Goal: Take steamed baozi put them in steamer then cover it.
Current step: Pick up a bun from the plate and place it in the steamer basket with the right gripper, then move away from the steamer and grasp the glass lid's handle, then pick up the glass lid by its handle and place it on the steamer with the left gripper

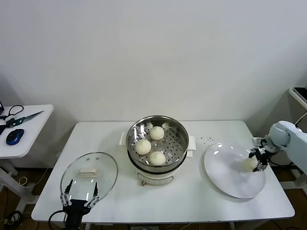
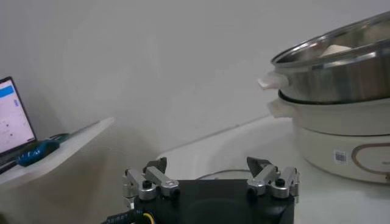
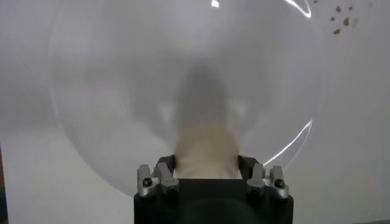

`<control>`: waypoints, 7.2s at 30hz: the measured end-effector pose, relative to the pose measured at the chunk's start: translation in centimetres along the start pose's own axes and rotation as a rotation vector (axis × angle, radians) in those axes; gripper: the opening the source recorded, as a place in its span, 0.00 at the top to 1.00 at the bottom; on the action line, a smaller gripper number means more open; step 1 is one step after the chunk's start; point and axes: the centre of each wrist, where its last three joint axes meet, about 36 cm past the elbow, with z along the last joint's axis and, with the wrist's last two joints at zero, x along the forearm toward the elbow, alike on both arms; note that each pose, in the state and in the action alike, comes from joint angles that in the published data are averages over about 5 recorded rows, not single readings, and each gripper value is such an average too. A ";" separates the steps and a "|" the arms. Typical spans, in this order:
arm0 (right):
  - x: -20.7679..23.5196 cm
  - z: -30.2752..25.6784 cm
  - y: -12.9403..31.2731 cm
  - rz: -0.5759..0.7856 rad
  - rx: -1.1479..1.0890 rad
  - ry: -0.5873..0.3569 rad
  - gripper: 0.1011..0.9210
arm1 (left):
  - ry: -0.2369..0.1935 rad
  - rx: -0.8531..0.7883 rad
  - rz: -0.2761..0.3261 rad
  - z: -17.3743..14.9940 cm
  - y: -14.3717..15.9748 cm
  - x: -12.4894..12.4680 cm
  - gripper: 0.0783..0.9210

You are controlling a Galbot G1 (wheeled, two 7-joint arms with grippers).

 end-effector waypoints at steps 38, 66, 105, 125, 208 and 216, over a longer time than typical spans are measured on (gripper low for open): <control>16.1 -36.7 -6.6 -0.008 0.238 -0.178 0.30 | -0.044 0.020 0.119 -1.3 -1.4 0.3 0.12; 9.8 -36.9 -4.8 -0.062 0.251 -0.114 0.13 | -0.037 0.016 0.117 -1.0 -1.5 0.0 0.12; 5.7 -20.1 -0.8 0.583 -0.128 -1.082 0.12 | -0.091 -0.048 0.066 -2.2 0.2 -0.4 0.12; -3.3 -14.5 13.5 0.883 -0.707 -1.233 0.12 | -0.065 -0.653 0.021 -2.0 1.3 -1.1 0.12; -10.9 -6.7 25.4 0.960 -0.935 -1.001 0.12 | -0.031 -1.301 -0.237 3.5 2.2 -13.0 0.91; -11.1 -6.2 24.8 0.967 -0.916 -0.981 0.12 | -0.046 -1.281 -0.357 -2.1 3.2 -10.1 0.91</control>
